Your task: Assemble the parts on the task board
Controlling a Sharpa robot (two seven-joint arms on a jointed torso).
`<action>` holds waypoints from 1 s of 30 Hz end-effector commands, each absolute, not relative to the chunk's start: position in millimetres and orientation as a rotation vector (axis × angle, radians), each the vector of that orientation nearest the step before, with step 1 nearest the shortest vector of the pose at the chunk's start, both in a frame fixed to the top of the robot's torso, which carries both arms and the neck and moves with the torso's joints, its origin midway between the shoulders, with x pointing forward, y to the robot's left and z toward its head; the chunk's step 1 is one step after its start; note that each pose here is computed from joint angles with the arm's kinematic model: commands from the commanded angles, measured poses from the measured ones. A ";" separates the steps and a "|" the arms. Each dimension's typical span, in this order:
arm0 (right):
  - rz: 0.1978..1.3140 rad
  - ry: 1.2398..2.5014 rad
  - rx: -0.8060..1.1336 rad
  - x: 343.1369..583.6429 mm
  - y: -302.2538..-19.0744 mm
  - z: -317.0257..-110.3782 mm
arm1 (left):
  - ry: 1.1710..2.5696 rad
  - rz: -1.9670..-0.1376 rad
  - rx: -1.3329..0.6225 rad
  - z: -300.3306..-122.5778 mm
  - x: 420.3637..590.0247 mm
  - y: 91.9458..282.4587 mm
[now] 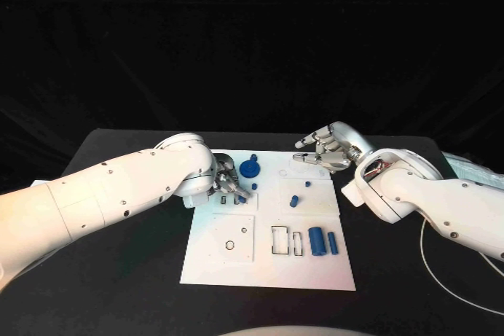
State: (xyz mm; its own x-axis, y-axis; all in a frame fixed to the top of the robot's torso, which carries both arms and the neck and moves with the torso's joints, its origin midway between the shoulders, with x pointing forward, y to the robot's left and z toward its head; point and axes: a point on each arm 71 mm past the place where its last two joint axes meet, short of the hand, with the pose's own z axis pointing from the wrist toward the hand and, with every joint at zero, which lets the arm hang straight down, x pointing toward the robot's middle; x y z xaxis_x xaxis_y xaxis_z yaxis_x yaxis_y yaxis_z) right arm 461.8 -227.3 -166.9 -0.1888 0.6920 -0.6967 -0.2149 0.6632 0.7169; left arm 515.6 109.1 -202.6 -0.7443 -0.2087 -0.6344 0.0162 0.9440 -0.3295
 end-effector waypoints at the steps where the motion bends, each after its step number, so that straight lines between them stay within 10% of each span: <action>1: 0.862 1.575 0.392 461.0 -225.4 -168.2 | 2.410 -0.419 -0.139 -208.4 511.5 109.5; 30: 0.872 1.582 0.399 460.5 -223.4 -173.7 | 2.294 -0.458 -0.241 -201.7 513.1 126.2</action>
